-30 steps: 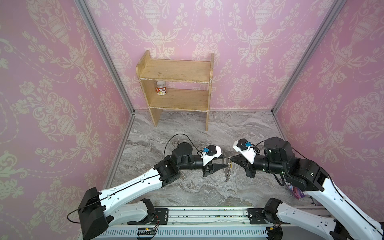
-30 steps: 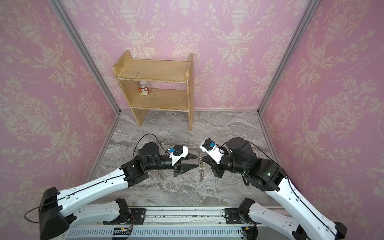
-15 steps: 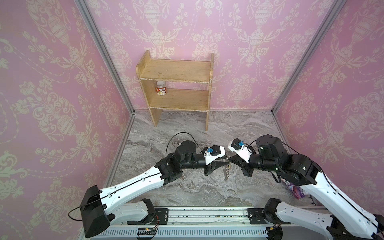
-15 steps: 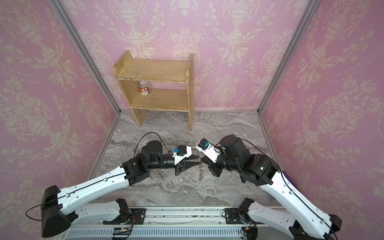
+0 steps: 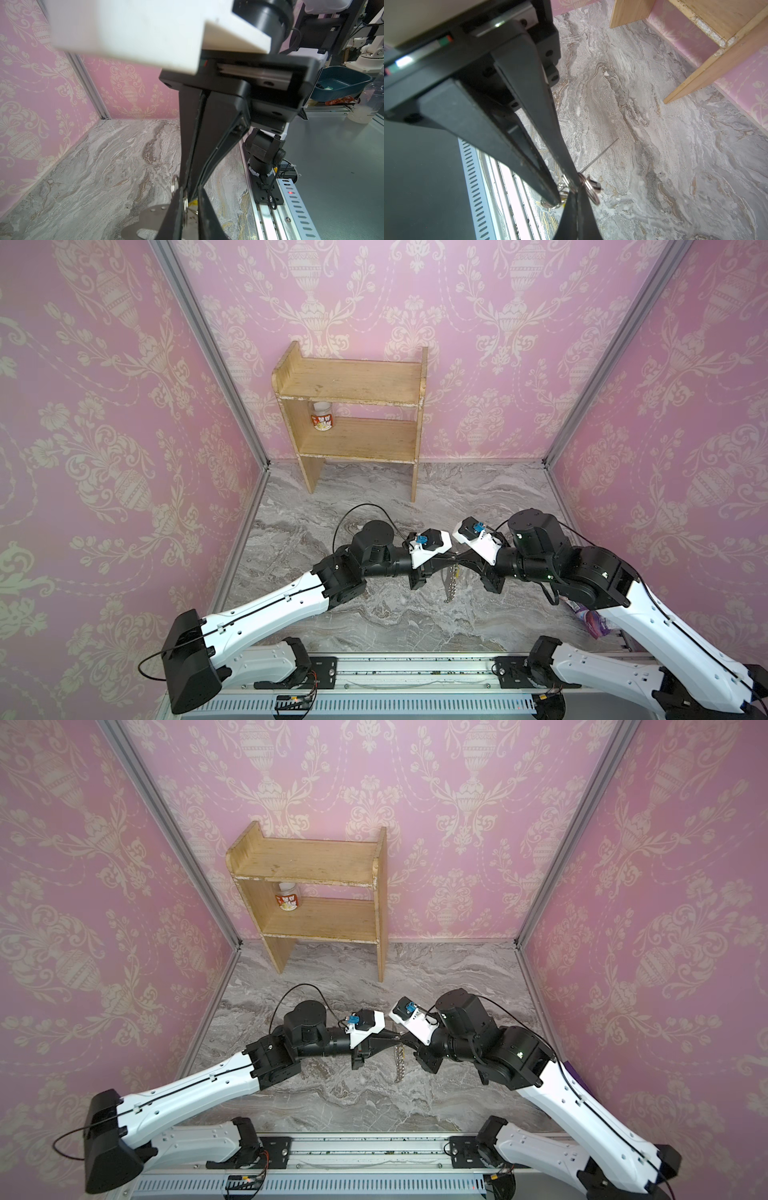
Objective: Put the keys on the keyring
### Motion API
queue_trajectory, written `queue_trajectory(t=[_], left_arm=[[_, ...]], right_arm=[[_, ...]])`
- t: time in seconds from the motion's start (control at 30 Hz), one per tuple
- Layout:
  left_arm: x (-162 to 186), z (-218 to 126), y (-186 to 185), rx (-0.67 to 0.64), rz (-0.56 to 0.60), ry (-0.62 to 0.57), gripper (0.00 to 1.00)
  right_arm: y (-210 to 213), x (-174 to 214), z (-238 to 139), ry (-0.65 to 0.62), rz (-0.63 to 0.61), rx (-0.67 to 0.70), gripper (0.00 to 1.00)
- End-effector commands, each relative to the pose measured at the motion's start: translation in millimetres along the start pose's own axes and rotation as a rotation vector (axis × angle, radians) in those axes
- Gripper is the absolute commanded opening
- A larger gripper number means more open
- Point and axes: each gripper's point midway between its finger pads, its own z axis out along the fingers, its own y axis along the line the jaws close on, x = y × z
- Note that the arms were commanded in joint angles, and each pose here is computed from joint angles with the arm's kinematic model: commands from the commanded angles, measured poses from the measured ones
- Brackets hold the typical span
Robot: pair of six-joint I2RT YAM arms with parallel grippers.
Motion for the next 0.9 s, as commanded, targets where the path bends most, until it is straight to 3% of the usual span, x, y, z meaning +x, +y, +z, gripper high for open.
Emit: queue_trajectory(t=[0.0, 0.13, 0.3, 0.43, 0.87], left_arm=[[-12, 2, 0, 0.0, 0.021, -0.022, 0.1], [-11, 3, 1, -0.006, 0.018, -0.018, 0.0], [-12, 3, 4, -0.02, 0.02, -0.025, 0.0], [-16, 0, 6, -0.045, 0.021, -0.055, 0.0], [-29, -6, 7, -0.059, 0.021, -0.115, 0.0]], right_arm=[[0, -12, -7, -0.032, -0.023, 0.007, 0.0], [1, -12, -9, -0.036, -0.024, 0.006, 0.0], [2, -10, -10, -0.039, -0.019, 0.005, 0.0], [1, -7, -15, -0.054, -0.012, 0.019, 0.22], [0, -1, -9, -0.064, 0.002, 0.021, 0.23]])
